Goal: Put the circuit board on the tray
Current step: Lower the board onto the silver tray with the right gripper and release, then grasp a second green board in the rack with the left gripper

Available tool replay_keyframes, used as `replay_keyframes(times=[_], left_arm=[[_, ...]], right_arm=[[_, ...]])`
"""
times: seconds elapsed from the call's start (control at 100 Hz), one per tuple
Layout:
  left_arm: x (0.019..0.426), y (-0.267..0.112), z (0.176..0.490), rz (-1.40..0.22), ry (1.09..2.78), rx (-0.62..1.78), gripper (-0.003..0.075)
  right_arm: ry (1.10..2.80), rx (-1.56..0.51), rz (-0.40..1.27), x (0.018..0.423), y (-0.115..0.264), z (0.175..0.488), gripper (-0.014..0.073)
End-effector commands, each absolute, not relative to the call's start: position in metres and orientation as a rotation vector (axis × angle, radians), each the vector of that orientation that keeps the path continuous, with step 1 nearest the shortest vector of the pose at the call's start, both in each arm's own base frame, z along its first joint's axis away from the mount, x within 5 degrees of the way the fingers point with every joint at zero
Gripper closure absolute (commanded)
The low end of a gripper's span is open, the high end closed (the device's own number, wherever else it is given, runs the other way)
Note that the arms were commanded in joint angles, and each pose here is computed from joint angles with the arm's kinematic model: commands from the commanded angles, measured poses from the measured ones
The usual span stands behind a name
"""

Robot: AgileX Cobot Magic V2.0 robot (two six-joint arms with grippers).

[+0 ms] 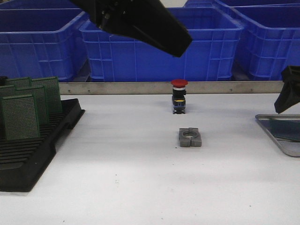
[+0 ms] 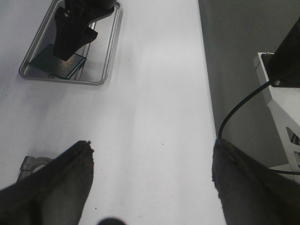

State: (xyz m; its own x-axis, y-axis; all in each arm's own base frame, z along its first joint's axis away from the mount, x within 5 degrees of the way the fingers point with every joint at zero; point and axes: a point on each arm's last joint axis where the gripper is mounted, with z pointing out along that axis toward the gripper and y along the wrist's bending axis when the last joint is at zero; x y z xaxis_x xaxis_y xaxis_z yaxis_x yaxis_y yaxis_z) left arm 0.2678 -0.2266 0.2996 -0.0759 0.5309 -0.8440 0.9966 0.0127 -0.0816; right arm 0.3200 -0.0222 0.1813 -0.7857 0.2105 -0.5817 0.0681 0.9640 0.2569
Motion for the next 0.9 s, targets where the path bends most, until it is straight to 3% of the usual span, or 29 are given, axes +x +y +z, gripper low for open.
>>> replay_keyframes(times=[0.0,0.18,0.56,0.89], left_arm=[[0.268,-0.218,0.327,-0.956,1.617,1.511,0.0218],[0.289,-0.179,0.328,-0.834,1.686,1.460,0.0218],[0.318,-0.084,0.299,-0.283,1.943,1.682,0.0218],[0.331,-0.055,0.293,-0.132,2.004,1.606,0.0218]], right_arm=[[2.399,0.168,0.245,0.324,-0.027,0.200,-0.0048],[2.407,0.153,0.246,0.323,-0.026,0.200,-0.0048],[2.407,0.154,0.245,0.324,-0.026,0.199,-0.0048],[2.410,0.154,0.247,0.324,-0.026,0.199,-0.0048]])
